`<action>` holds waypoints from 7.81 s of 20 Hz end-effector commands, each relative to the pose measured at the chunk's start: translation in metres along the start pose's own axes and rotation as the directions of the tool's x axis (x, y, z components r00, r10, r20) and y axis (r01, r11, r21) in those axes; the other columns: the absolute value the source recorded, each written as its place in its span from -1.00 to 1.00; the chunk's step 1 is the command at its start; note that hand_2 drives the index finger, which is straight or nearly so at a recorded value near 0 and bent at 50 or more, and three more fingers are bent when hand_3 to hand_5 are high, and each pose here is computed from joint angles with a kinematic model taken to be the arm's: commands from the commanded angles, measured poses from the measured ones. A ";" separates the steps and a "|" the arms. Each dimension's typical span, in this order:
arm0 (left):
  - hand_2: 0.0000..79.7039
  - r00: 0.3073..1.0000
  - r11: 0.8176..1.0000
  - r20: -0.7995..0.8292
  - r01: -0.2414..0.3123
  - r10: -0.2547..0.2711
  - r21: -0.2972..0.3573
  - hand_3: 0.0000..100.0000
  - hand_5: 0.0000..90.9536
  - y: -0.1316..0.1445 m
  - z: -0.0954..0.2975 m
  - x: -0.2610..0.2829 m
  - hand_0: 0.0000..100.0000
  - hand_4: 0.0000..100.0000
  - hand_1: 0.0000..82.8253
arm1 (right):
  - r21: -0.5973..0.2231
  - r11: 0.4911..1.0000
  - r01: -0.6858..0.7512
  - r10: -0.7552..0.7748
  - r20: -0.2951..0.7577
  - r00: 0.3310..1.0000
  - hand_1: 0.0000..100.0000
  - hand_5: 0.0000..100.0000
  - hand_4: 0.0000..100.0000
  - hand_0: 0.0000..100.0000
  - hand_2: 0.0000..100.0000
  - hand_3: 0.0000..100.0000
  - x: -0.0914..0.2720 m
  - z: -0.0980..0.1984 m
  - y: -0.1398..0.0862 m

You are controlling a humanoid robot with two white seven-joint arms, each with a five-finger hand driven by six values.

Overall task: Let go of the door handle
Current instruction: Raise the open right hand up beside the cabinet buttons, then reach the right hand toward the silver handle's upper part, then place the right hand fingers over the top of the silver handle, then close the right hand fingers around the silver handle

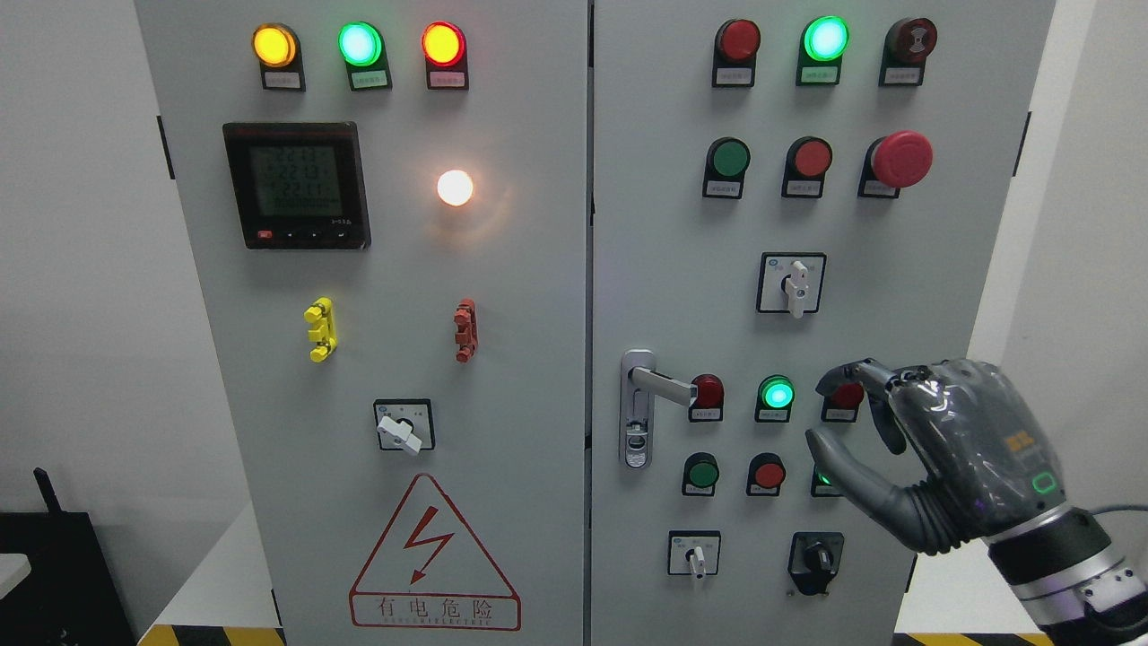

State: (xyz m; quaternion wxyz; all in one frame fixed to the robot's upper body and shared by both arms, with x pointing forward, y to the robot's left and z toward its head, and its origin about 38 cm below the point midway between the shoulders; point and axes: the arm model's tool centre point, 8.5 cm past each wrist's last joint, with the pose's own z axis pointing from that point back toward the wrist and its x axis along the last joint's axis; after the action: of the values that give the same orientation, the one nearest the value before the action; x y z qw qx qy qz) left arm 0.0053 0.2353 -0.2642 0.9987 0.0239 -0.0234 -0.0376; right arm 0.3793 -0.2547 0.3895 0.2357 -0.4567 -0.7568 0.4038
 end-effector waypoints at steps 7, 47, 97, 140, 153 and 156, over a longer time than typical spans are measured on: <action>-1.00 1.000 1.000 -0.006 -0.001 0.001 -0.001 -1.00 -1.00 0.000 0.000 -0.001 -0.76 -1.00 -0.06 | 0.088 0.995 0.052 -0.057 0.056 0.997 -0.78 1.00 1.00 -0.07 -0.18 1.00 0.041 -0.003 0.037; -1.00 1.000 1.000 -0.006 -0.001 0.001 -0.001 -1.00 -1.00 0.000 0.000 -0.001 -0.76 -1.00 -0.06 | 0.208 0.968 0.142 -0.154 0.040 0.987 -0.79 1.00 1.00 -0.16 -0.28 1.00 0.042 -0.062 0.006; -1.00 1.000 1.000 -0.006 -0.001 0.001 -0.001 -1.00 -1.00 0.000 0.000 -0.001 -0.76 -1.00 -0.06 | 0.244 0.944 0.223 -0.211 -0.077 0.975 -0.69 1.00 1.00 -0.20 -0.19 1.00 0.039 -0.081 0.020; -1.00 1.000 1.000 -0.006 -0.001 0.001 -0.001 -1.00 -1.00 0.000 0.000 -0.001 -0.76 -1.00 -0.06 | 0.256 0.933 0.253 -0.239 -0.083 0.967 -0.64 1.00 1.00 -0.21 -0.15 1.00 0.046 -0.081 0.034; -1.00 1.000 1.000 -0.006 -0.001 0.001 -0.001 -1.00 -1.00 0.000 0.000 -0.001 -0.76 -1.00 -0.06 | 0.256 0.932 0.258 -0.242 -0.092 0.966 -0.64 1.00 1.00 -0.20 -0.14 1.00 0.043 -0.082 0.034; -1.00 1.000 1.000 -0.006 -0.001 0.001 -0.001 -1.00 -1.00 0.000 0.000 -0.001 -0.76 -1.00 -0.06 | 0.254 0.932 0.256 -0.238 -0.102 0.966 -0.64 1.00 1.00 -0.20 -0.14 1.00 0.040 -0.083 0.035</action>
State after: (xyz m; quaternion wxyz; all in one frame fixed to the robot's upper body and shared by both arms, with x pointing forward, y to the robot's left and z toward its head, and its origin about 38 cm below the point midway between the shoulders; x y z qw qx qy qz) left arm 0.0052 0.2353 -0.2642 0.9987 0.0239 -0.0232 -0.0376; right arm 0.4348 -0.1752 0.4067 0.3609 -0.3382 -0.7402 0.4556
